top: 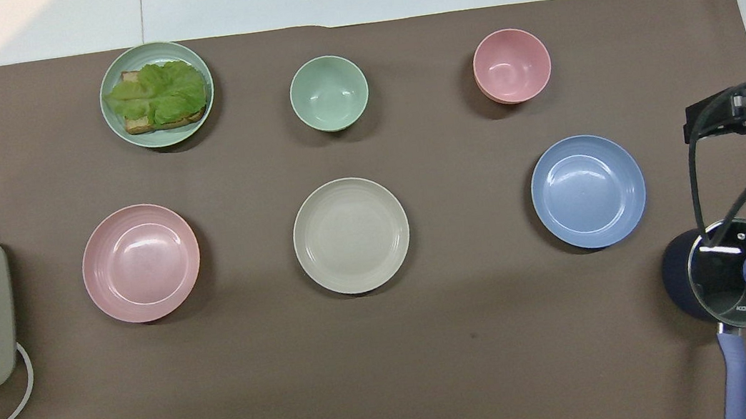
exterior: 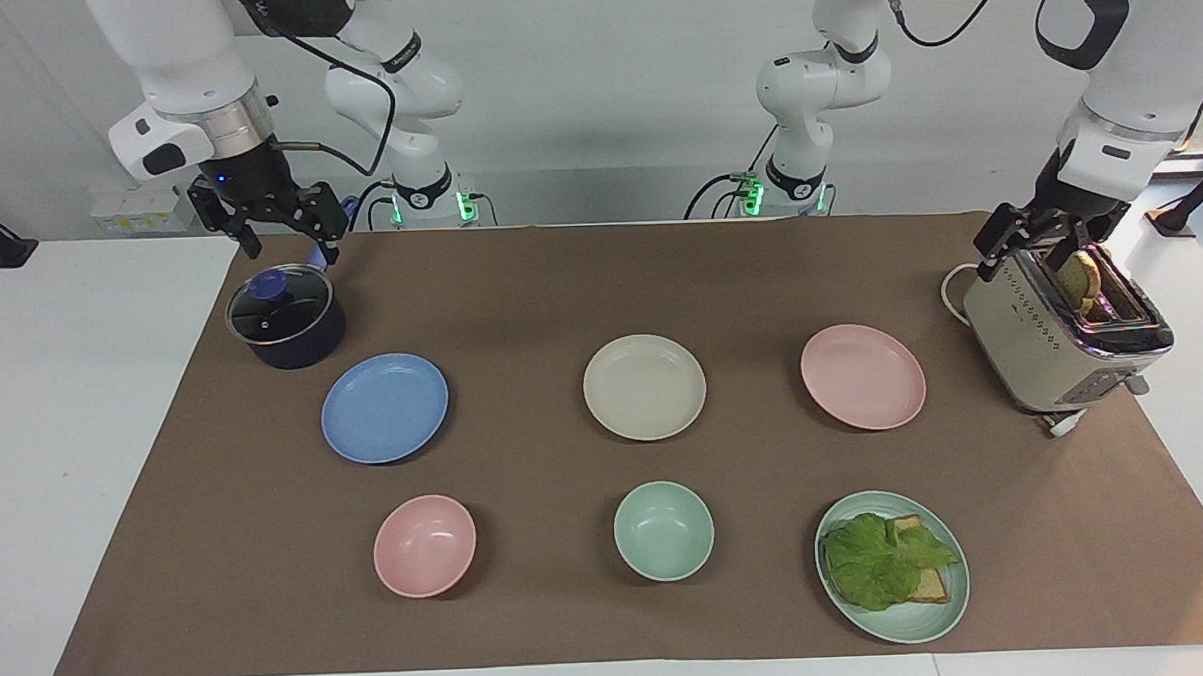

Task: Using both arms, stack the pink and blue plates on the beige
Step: 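Reach the left gripper to the rim of the pink plate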

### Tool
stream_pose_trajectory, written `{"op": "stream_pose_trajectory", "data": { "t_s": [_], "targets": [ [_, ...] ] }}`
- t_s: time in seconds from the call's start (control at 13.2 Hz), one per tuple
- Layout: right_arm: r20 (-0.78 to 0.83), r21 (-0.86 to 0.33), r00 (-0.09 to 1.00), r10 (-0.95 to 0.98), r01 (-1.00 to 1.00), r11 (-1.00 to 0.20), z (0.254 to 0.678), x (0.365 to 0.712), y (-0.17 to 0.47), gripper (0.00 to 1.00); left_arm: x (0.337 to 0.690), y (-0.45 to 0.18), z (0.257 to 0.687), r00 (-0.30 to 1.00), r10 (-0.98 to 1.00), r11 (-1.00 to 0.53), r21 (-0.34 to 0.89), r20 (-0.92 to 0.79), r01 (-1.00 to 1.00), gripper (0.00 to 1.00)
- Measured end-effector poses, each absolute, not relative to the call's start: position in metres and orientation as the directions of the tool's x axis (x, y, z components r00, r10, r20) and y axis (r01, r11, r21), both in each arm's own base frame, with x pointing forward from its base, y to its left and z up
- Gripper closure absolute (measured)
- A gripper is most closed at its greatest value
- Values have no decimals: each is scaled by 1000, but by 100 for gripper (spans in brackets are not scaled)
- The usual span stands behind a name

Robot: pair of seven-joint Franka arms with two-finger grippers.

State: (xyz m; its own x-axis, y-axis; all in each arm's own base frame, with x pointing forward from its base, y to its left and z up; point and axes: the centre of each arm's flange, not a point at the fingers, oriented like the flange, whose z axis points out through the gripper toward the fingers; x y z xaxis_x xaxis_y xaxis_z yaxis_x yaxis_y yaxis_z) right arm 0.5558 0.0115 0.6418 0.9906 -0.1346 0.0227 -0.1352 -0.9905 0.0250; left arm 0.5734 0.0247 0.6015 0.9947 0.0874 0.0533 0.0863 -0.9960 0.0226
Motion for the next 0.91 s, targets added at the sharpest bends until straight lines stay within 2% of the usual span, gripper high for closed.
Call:
{"op": "stream_pose_trajectory", "data": {
  "t_s": [0.15,0.53,0.68,0.91],
  "targets": [
    [23,25,991,-135,-135,-991,642,556,12,0,575,30,554,995,98,-995,22,1,98,0],
    [23,25,991,-135,-135,-991,642,556,12,0,580,34,380,993,111,-993,25,-30,112,0],
    [23,25,991,-135,-135,-991,642,556,12,0,584,41,350,991,128,-991,24,-51,129,0],
    [23,25,991,-135,-135,-991,642,556,12,0,577,51,327,983,163,-986,21,-89,165,0]
  ]
}}
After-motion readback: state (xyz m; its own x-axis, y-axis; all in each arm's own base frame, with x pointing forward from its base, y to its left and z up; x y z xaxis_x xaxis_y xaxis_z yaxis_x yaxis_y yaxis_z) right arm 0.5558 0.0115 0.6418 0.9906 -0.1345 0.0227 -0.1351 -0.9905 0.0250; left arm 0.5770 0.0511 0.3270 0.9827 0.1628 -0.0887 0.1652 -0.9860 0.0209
